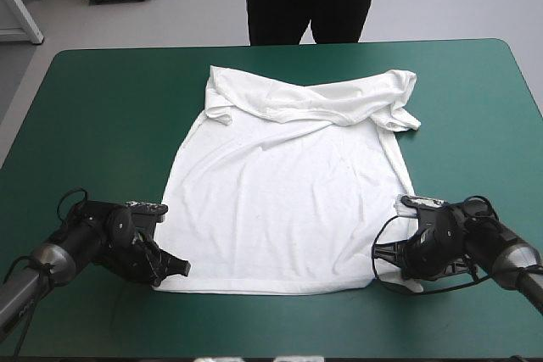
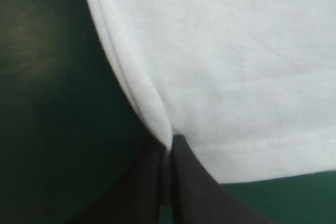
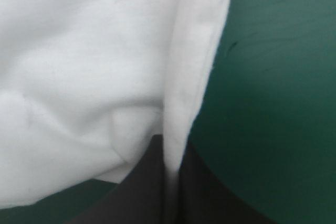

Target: Fold the cloth

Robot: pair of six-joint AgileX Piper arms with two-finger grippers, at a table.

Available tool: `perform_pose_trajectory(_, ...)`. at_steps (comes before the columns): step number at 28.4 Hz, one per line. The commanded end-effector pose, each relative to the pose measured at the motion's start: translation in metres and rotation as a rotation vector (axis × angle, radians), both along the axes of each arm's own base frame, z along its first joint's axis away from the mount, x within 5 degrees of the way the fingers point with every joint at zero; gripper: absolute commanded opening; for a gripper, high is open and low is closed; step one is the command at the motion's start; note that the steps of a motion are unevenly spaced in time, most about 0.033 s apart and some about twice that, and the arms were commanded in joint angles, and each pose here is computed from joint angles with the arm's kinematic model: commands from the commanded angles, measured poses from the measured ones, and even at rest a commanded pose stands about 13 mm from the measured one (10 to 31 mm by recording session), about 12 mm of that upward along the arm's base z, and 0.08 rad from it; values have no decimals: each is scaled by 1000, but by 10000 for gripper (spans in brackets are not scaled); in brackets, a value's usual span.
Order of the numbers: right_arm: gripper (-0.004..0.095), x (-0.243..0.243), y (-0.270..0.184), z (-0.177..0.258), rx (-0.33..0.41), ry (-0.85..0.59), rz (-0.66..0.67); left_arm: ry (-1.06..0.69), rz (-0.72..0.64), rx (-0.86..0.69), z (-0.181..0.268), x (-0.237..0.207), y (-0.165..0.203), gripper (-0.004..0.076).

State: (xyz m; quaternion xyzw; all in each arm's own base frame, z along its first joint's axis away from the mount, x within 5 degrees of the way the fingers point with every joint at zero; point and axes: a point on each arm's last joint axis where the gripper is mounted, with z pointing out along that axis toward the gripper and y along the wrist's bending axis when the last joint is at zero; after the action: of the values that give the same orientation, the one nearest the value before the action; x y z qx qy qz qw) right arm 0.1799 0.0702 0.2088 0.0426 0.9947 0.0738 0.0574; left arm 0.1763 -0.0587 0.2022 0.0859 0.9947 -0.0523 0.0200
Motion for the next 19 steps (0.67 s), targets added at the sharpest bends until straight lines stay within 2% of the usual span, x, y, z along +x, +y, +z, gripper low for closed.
perform_pose_trajectory(1,-17,2,3,17,21,-19,36,-93,8,-43,13,12,-5,-9)
perform_pose_trajectory(3,-17,7,4,36,29,-74,45,-142,5,-59,31,18,-7,-9)
perform_pose_trajectory(9,-17,22,3,123,37,-377,91,-407,-13,-130,113,34,-12,-9)
perform_pose_trajectory(16,-17,22,-3,226,24,-718,139,-772,-64,-207,223,37,-13,-9)
perform_pose_trajectory(19,-17,12,-8,279,13,-928,176,-993,-97,-239,281,28,-10,-9)
